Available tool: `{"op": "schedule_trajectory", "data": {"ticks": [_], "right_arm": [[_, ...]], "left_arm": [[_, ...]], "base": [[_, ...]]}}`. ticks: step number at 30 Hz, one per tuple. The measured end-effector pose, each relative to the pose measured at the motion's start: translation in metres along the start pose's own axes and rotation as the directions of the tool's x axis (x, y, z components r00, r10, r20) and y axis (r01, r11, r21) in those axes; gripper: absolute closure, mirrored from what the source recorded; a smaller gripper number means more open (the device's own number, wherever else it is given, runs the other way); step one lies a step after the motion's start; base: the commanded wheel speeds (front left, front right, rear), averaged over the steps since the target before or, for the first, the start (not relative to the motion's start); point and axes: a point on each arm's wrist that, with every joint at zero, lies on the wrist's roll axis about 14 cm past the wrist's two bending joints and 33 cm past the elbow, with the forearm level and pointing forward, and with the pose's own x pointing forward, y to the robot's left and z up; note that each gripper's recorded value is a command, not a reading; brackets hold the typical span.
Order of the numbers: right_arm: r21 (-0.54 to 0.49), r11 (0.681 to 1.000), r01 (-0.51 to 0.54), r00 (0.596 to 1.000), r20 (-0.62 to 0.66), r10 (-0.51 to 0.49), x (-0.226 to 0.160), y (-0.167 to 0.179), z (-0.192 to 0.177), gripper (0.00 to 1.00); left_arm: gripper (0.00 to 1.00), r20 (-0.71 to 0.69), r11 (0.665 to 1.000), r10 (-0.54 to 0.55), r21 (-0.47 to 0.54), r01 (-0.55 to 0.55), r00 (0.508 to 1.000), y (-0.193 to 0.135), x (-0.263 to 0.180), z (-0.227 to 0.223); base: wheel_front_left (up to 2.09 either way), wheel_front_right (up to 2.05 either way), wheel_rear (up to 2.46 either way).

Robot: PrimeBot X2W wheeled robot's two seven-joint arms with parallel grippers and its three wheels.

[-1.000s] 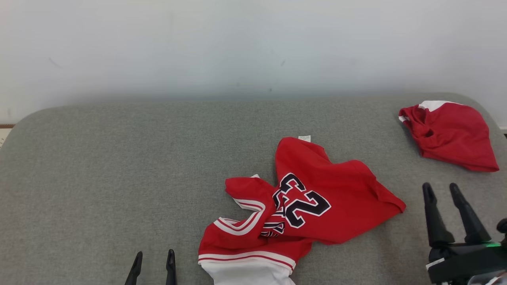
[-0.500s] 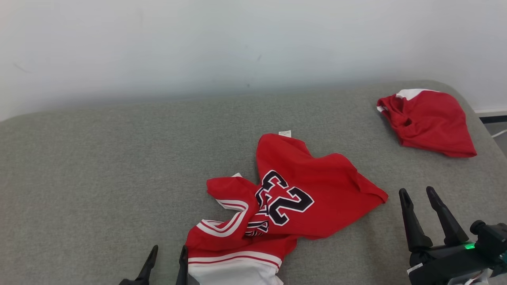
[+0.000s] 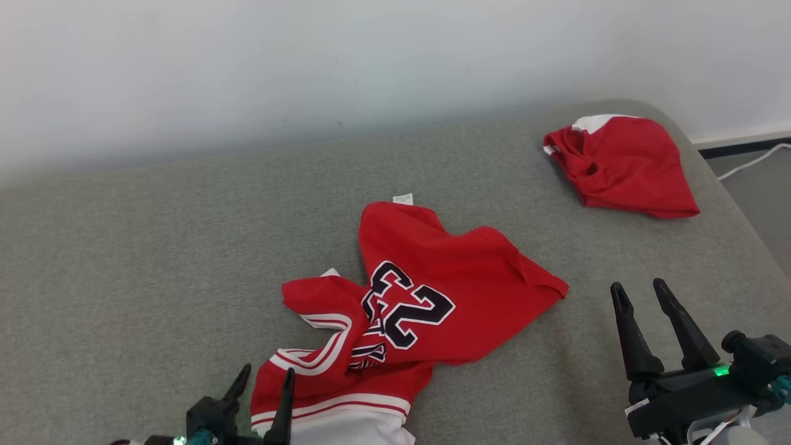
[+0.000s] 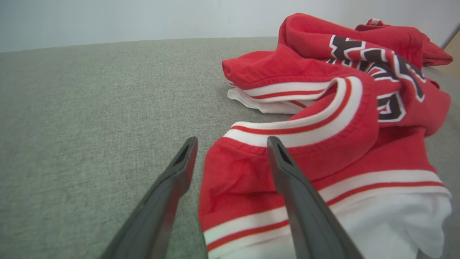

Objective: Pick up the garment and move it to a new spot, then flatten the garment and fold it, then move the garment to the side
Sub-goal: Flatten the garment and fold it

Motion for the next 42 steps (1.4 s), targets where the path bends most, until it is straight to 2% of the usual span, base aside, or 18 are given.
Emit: {"op": "schedule_trajectory", "data": {"ticks": [6, 14, 16, 17, 23, 28, 32, 34, 42], "right_arm": [[-0.005, 0.999, 0.038, 0.999, -0.006, -0.038, -0.004, -0.012, -0.001, 0.00], [-0.003, 0.997, 0.071, 0.997, -0.012, -0.071, -0.008, -0.019, -0.003, 0.00], [0.000, 0.997, 0.073, 0.997, -0.010, -0.073, -0.008, -0.019, -0.003, 0.00], [0.002, 0.997, 0.073, 0.997, -0.008, -0.073, -0.007, -0.019, -0.002, 0.00], [0.003, 0.998, 0.065, 0.998, 0.000, -0.065, -0.003, -0.017, -0.001, 0.00], [0.005, 0.999, 0.036, 0.999, 0.008, -0.036, 0.003, -0.009, 0.000, 0.00], [0.010, 1.000, 0.014, 1.000, 0.010, -0.014, 0.009, -0.003, -0.001, 0.00], [0.019, 1.000, -0.004, 1.000, 0.002, 0.004, 0.012, 0.003, -0.005, 0.00], [0.037, 0.998, -0.051, 0.999, 0.003, 0.051, 0.023, 0.019, -0.008, 0.00]], "left_arm": [[0.00, -0.032, 0.996, -0.068, 0.061, 0.070, 0.997, -0.005, 0.018, -0.007], [0.00, -0.139, 0.985, -0.145, 0.076, 0.156, 0.980, -0.017, 0.028, -0.036], [0.95, -0.146, 0.984, -0.146, 0.080, 0.159, 0.978, -0.016, 0.030, -0.036], [1.00, -0.149, 0.984, -0.147, 0.083, 0.160, 0.978, -0.017, 0.030, -0.037], [1.00, -0.130, 0.982, -0.150, 0.093, 0.163, 0.980, -0.019, 0.030, -0.030], [1.00, -0.047, 0.988, -0.108, 0.105, 0.112, 0.993, -0.007, 0.031, -0.003], [1.00, 0.036, 0.991, -0.029, 0.134, 0.024, 0.999, 0.024, 0.026, 0.024], [1.00, 0.081, 0.986, 0.048, 0.154, -0.060, 0.996, 0.055, 0.015, 0.038], [1.00, 0.156, 0.946, 0.239, 0.184, -0.266, 0.959, 0.127, -0.025, 0.060]], "base": [[0.00, 0.00, 0.00], [0.00, 0.00, 0.00], [0.00, 0.00, 0.00], [0.00, 0.00, 0.00], [0.00, 0.00, 0.00], [0.00, 0.00, 0.00], [0.00, 0.00, 0.00], [0.00, 0.00, 0.00], [0.00, 0.00, 0.00]]}}
